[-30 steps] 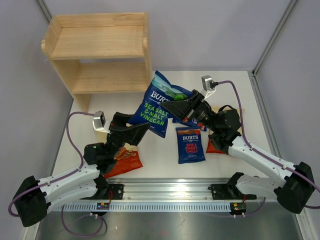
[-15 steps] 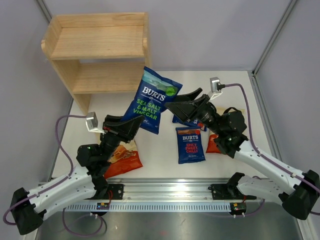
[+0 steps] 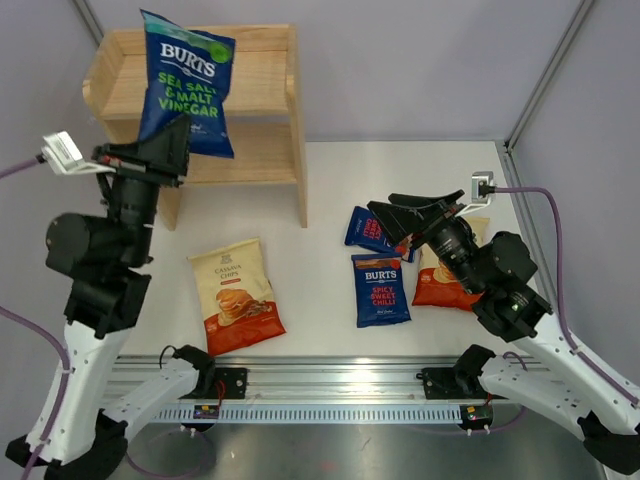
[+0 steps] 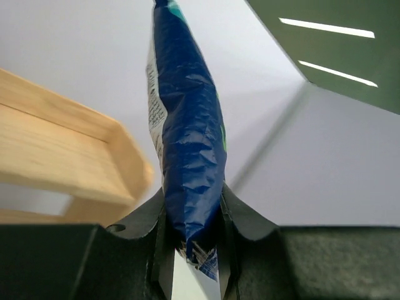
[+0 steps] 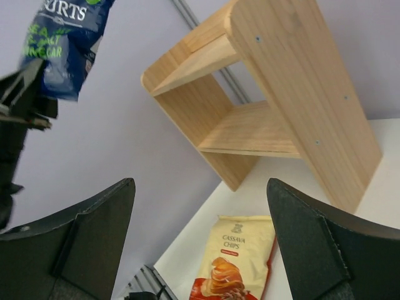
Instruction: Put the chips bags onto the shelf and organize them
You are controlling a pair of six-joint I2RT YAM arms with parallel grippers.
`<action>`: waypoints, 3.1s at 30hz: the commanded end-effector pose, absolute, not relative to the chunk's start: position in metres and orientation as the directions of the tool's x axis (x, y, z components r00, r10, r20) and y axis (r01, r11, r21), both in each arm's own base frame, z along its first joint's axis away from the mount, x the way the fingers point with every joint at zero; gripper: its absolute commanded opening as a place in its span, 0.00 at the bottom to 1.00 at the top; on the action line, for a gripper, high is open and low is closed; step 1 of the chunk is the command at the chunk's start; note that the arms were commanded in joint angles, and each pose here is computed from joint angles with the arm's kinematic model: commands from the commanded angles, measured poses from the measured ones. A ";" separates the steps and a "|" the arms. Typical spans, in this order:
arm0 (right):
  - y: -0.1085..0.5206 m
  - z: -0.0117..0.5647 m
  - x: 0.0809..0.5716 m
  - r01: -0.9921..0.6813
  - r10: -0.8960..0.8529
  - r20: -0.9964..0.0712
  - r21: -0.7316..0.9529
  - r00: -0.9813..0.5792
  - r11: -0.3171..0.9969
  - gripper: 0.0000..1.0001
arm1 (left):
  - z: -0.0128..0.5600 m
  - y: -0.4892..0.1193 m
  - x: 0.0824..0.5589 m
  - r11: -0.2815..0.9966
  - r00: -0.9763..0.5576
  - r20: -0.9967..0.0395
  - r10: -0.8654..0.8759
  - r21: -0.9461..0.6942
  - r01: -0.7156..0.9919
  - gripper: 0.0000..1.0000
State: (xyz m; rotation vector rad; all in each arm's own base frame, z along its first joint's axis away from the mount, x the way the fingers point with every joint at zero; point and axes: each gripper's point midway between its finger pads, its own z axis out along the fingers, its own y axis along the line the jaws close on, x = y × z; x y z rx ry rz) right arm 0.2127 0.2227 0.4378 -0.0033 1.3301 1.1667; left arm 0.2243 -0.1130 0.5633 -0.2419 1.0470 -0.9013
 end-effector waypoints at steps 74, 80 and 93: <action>0.165 0.414 0.196 -0.521 0.623 -0.769 0.592 -0.139 0.614 0.94 | 0.469 0.134 0.445 0.560 -0.067 -0.565 -0.822 -0.782 -0.273 0.27; 0.170 0.410 0.202 -0.513 0.610 -0.779 0.588 -0.149 0.625 0.93 | 0.476 0.137 0.435 0.584 -0.036 -0.600 -0.799 -0.761 -0.282 0.41; 0.213 0.358 0.230 -0.454 0.263 -0.892 0.419 -0.369 0.787 0.96 | 0.477 0.135 0.404 0.635 -0.016 -0.668 -0.744 -0.699 -0.331 0.82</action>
